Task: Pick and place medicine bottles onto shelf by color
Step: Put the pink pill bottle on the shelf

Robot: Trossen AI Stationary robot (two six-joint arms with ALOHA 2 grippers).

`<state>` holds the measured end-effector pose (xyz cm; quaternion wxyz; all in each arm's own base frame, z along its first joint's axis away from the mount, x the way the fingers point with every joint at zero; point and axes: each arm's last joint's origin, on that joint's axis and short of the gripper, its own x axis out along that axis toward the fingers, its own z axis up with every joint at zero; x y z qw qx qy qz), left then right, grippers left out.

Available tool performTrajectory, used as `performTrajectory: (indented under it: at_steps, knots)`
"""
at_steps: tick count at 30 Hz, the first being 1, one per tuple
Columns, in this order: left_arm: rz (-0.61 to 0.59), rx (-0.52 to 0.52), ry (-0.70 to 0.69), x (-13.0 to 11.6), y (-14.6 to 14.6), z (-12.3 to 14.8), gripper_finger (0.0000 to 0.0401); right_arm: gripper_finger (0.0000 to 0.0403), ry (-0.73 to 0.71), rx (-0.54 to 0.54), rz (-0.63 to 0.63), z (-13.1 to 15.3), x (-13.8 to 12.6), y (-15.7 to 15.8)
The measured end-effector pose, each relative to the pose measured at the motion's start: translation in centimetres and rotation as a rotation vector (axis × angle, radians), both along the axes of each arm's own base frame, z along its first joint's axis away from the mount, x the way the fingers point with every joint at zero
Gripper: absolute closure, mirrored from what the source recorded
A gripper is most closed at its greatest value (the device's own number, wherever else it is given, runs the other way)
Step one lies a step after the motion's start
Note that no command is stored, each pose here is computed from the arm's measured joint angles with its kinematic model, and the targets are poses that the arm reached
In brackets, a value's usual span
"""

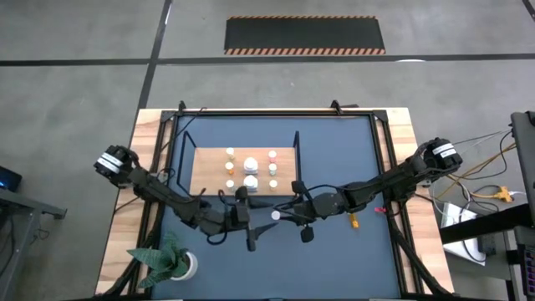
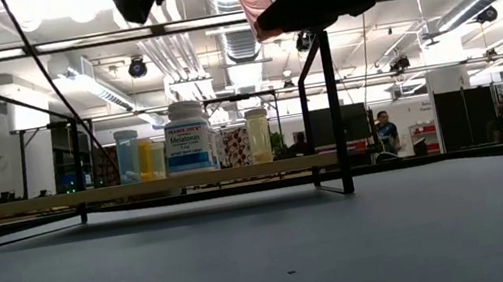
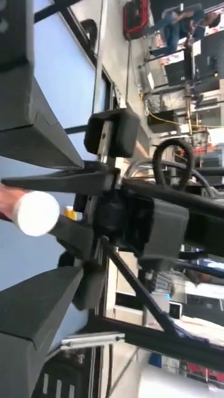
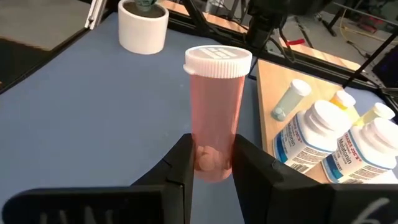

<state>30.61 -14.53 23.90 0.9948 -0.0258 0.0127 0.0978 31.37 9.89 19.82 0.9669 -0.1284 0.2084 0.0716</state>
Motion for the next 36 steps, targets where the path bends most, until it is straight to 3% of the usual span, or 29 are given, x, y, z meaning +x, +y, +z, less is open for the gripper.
performTrajectory:
  at_steps: [6,9,14,17,26,36]
  knots:
    - [0.023,-0.012,0.080,0.6,0.3,-0.4,0.0151,0.0328,0.007,0.001,0.001,-0.1,0.0,0.0]
    - [0.029,0.036,0.199,0.9,0.1,-0.1,0.0151,0.0328,0.012,0.000,0.001,-0.1,0.0,0.0]
    - [0.060,0.061,0.369,2.0,-0.1,3.2,0.0151,0.0327,0.011,0.004,0.001,-0.2,0.0,0.0]
    - [0.063,0.106,0.455,2.7,-0.4,3.3,0.0151,0.0326,0.012,0.005,0.001,-0.2,0.0,0.0]
    - [0.037,0.105,0.472,3.3,-0.7,3.3,0.0156,0.0326,0.013,0.010,-0.004,-0.2,0.0,0.0]
    - [0.034,0.101,0.470,3.2,-0.7,3.2,0.0231,0.0326,0.015,0.009,-0.004,-0.3,-0.1,0.0]
